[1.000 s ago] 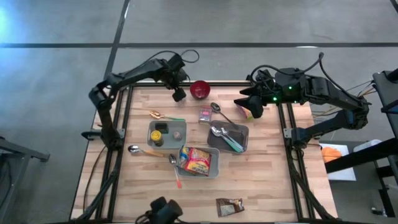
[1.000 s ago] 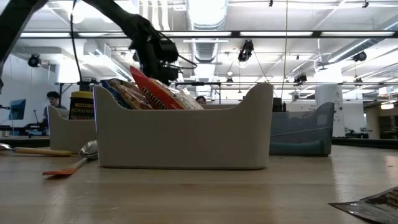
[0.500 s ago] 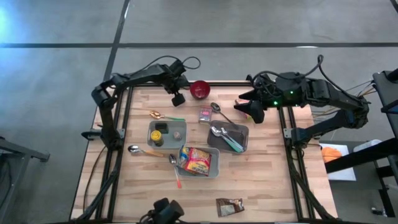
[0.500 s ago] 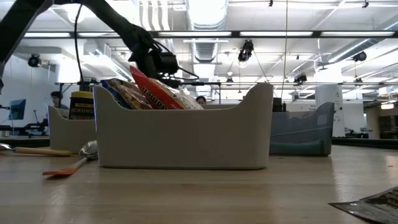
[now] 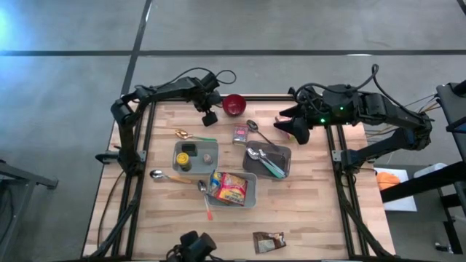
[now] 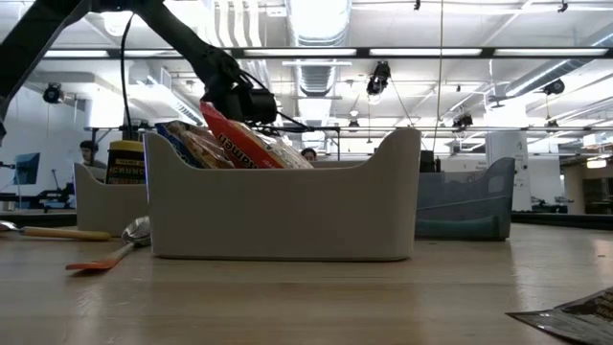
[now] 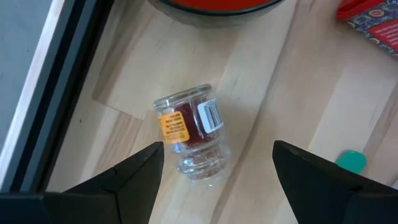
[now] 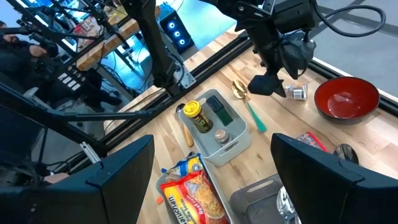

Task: Pick & Place Food Item
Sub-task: Put the brown seasoning bottle into the top gray bin

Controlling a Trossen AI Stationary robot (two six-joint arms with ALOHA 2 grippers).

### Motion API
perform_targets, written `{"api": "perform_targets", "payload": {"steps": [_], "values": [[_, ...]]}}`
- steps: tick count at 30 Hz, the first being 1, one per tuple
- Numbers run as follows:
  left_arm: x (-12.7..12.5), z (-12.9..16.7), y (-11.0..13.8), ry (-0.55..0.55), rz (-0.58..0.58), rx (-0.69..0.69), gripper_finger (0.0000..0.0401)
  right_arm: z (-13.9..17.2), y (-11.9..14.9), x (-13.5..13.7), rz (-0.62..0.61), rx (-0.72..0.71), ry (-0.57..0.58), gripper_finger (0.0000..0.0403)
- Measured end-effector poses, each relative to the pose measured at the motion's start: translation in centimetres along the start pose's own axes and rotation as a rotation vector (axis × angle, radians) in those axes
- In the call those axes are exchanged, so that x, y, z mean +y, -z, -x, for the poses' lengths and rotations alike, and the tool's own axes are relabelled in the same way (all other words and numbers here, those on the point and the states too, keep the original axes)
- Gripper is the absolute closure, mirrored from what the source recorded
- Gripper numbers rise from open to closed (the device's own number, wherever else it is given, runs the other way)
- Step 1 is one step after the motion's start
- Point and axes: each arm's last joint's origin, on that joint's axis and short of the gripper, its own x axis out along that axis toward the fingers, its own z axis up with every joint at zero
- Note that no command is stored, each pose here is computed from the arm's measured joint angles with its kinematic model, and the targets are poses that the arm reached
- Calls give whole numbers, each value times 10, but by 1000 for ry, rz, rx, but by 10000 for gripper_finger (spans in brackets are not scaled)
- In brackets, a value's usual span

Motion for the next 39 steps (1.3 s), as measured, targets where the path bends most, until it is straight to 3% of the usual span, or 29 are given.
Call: {"api": "perform_targets", "payload": {"steps": [9, 33, 39], "values": [[-2, -16, 13, -17, -10, 29, 96, 0, 1, 2, 5, 5, -9, 86], [3, -31, 14, -36, -24, 14, 97, 0, 1, 2, 5, 5, -9, 86], [3, -38, 15, -29, -5, 38, 134, 0, 1, 2, 5, 5, -8, 86]]}}
